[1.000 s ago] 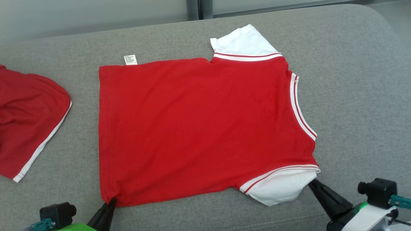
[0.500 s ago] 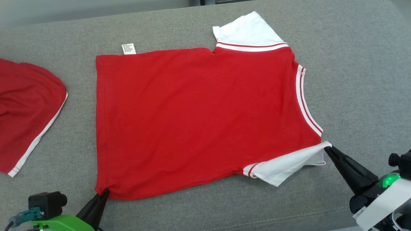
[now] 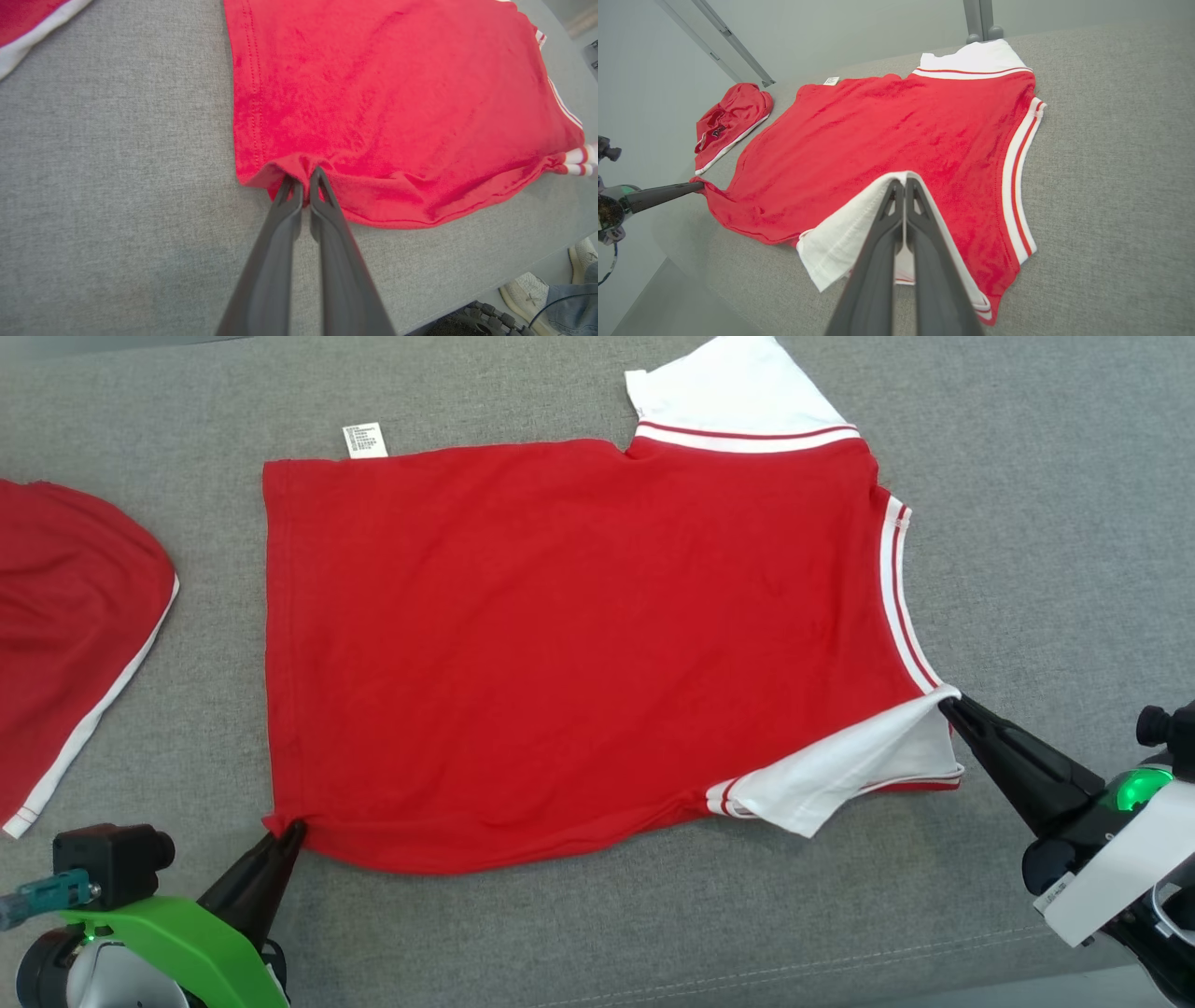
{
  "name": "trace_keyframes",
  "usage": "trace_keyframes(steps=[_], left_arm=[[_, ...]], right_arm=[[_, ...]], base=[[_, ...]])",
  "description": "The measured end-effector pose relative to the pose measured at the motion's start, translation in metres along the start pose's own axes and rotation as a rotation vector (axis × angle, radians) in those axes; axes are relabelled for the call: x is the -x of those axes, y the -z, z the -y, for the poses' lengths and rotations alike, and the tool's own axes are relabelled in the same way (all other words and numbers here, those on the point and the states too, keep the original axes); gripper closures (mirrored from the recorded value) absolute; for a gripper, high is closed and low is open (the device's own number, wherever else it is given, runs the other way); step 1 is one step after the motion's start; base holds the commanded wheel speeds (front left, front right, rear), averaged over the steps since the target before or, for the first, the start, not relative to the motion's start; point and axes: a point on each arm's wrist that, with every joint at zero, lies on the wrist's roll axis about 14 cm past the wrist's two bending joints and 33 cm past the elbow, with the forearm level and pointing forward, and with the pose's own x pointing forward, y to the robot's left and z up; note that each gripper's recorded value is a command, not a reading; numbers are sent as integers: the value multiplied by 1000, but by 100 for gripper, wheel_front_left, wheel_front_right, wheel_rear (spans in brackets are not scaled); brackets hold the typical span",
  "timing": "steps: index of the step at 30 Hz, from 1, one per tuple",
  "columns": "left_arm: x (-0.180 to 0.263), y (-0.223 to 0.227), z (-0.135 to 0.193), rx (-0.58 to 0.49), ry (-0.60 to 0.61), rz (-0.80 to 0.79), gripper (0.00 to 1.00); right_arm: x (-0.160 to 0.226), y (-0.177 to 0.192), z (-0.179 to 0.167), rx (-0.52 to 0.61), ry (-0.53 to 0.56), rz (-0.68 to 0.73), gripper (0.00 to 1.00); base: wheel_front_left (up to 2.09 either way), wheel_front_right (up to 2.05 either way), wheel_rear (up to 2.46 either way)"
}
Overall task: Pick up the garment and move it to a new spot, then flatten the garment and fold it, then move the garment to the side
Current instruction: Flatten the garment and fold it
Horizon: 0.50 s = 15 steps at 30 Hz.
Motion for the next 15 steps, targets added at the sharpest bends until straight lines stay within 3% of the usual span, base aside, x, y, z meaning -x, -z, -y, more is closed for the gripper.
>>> trace_keyframes(steps=[15], left_arm=[[-6,-3,-5,-13,-5,-51,100]], right_arm=[[-13,-26,14,41,6,39,100]], base=[[0,0,0]])
